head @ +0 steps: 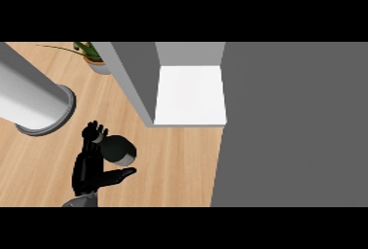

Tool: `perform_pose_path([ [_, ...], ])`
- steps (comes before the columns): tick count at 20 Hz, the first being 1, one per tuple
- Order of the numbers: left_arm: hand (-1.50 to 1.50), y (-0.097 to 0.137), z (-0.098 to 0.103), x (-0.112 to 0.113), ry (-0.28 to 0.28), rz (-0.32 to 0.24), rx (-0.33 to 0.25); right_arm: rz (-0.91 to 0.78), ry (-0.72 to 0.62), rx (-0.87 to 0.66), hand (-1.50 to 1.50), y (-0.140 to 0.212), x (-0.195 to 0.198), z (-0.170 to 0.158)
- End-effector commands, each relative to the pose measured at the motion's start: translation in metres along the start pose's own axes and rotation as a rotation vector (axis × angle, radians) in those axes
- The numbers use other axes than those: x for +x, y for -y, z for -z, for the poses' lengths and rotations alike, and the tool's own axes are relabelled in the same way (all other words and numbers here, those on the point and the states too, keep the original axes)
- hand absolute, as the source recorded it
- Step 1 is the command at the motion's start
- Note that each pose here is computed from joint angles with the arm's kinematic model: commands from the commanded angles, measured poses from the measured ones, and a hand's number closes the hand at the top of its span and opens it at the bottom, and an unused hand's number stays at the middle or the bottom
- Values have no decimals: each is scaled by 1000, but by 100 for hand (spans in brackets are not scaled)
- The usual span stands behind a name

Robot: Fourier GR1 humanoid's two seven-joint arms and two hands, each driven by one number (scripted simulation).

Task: Pick up the wine, place it into the cabinet and close the cabinet

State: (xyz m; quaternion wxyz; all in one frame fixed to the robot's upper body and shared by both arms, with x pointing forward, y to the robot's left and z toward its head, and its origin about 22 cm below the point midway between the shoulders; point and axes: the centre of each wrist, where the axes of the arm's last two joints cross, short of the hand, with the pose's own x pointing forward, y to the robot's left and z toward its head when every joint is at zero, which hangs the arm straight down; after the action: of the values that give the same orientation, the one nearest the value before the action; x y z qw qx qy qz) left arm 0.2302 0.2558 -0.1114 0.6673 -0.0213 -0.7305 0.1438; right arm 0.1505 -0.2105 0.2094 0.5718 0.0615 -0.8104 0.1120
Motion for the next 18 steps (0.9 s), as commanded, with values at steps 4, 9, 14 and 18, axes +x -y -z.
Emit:
perform_pose_path([
  [4, -150, 19, 7, -7, 16, -67, -26, 36, 21, 26, -150, 1, 31, -28],
  [9, 150, 14, 21, -7, -13, -103, -115, 30, 44, 19, -150, 4, 22, -21],
  [14, 150, 13, 20, -6, 34, 6, -170, 54, 41, 10, -150, 2, 19, -30],
  [18, 150, 7, 22, -5, 98, 147, -192, 42, 40, 20, -150, 6, 16, -25],
])
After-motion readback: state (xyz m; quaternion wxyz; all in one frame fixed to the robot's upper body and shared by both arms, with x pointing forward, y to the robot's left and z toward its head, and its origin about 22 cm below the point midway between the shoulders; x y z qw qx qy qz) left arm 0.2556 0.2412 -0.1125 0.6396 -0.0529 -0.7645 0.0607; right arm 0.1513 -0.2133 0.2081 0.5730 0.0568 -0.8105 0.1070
